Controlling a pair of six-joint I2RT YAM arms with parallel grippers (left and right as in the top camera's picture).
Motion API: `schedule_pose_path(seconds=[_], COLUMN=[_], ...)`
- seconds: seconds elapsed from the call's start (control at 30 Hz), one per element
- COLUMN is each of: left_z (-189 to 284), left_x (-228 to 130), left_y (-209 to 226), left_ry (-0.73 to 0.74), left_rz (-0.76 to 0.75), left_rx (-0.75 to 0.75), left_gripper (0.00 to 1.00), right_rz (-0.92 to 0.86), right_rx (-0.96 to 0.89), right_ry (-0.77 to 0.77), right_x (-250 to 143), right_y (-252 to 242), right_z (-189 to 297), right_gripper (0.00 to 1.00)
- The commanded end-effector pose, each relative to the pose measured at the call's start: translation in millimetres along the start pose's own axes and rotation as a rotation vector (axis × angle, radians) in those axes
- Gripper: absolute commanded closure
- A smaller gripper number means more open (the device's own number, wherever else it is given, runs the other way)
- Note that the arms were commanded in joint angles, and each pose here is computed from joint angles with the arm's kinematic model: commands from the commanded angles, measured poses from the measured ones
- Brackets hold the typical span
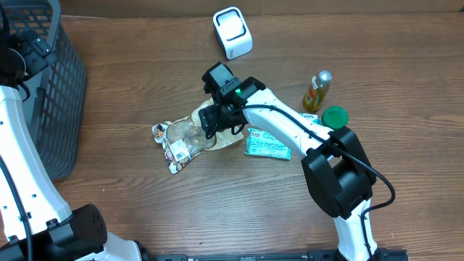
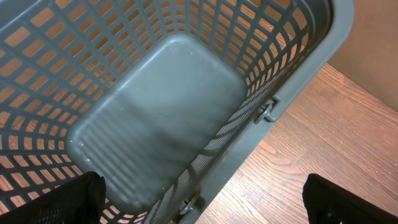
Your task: Scan the item barcode
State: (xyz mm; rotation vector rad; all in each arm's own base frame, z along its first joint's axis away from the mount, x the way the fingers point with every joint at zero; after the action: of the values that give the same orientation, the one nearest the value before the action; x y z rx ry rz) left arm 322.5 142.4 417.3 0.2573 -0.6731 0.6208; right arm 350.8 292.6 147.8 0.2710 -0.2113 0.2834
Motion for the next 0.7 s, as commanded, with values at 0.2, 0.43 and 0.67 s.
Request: schedule_pose_path(seconds=[0.2,0.43,0.67], left_z=[1.3,1.3,1.3], left_x=[1.8,1.8,1.8], left_y=[-1.0,-1.0,-1.0], left_ry=[-0.011,-0.011,-0.011], left_rz=[-0.018,-0.018,-0.018], left_rx=[-0.001,-0.001,-0.001], left_gripper=[0.01,0.00,0.00], right_rz=[0.010,0.010,0.009], right_rx=[0.008,0.006,0.003], right_ry=[-0.030,-0.027,-0.021], right_x=[3.6,3.1,2.2], right_y=[4.0,3.8,3.4], right_z=[11.5,11.4,11.4], right_gripper=[0.17,0.17,0.16])
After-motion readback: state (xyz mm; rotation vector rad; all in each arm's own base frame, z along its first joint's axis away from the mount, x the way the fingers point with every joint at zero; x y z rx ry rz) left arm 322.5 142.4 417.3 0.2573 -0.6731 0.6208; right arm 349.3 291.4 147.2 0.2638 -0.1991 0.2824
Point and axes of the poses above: each gripper's point midway between its finger pads, its own z axis back along the fingers, its own y axis along the line the jaws close on, x = y × z, the point moved 10 cm from there along z, back along the fingers, and after that the axes turned 6 degrees about -z, right-handed, at the moved point
